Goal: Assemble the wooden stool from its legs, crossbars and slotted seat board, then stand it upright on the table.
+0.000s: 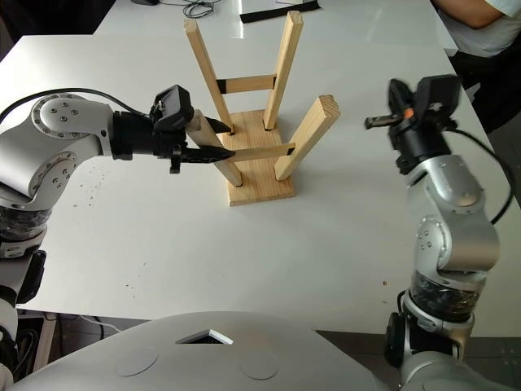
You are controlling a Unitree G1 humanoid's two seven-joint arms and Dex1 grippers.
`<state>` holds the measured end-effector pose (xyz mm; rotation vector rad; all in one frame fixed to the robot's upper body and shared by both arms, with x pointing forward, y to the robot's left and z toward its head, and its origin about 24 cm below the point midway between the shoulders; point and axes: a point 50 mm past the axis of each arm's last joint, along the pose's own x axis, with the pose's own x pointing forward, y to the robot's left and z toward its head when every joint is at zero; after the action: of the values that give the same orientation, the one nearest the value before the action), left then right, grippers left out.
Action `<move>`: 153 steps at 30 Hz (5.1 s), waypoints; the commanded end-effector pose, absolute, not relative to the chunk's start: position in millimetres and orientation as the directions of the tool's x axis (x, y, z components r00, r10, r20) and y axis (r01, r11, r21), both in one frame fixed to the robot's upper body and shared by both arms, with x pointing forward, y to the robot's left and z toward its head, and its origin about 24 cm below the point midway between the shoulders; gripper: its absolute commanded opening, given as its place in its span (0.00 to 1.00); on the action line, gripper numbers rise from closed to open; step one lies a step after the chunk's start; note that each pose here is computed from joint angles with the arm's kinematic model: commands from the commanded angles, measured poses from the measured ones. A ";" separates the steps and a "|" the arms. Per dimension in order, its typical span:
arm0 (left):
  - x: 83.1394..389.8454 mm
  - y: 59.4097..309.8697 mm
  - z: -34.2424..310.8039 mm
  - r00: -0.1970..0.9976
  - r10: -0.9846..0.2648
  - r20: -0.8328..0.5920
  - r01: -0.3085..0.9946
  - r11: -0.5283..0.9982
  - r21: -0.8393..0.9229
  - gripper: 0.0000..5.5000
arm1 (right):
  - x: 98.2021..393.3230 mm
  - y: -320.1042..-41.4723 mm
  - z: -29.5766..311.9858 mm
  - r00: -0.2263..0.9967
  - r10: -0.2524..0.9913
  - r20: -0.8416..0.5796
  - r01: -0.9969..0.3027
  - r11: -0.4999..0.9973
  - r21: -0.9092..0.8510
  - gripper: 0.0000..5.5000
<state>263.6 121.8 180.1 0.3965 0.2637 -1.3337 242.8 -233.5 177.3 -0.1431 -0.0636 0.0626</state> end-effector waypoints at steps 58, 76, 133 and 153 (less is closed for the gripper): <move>216.5 174.9 262.1 0.709 -0.443 0.549 0.654 0.704 -0.277 0.79 | 234.1 -127.5 223.0 0.598 0.765 0.241 -0.797 0.600 0.076 0.31; 223.4 145.9 287.0 0.713 -0.361 0.601 0.565 0.803 -0.188 0.93 | 232.1 -120.4 285.6 0.469 0.710 0.525 -0.863 0.495 0.101 0.31; 233.4 246.7 224.3 0.864 -0.249 0.438 0.440 0.797 -0.413 0.77 | 287.7 -220.2 197.3 0.879 0.414 0.238 -0.460 0.868 0.188 0.15; 183.6 153.0 100.3 0.494 -0.848 -0.193 0.825 0.527 -0.206 0.17 | 338.6 -158.2 70.4 0.432 0.829 -0.356 -0.902 0.400 -0.164 0.00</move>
<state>186.8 157.2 107.1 -0.0957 0.2405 -1.0261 335.7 -166.0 61.9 -0.2936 0.2475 1.0153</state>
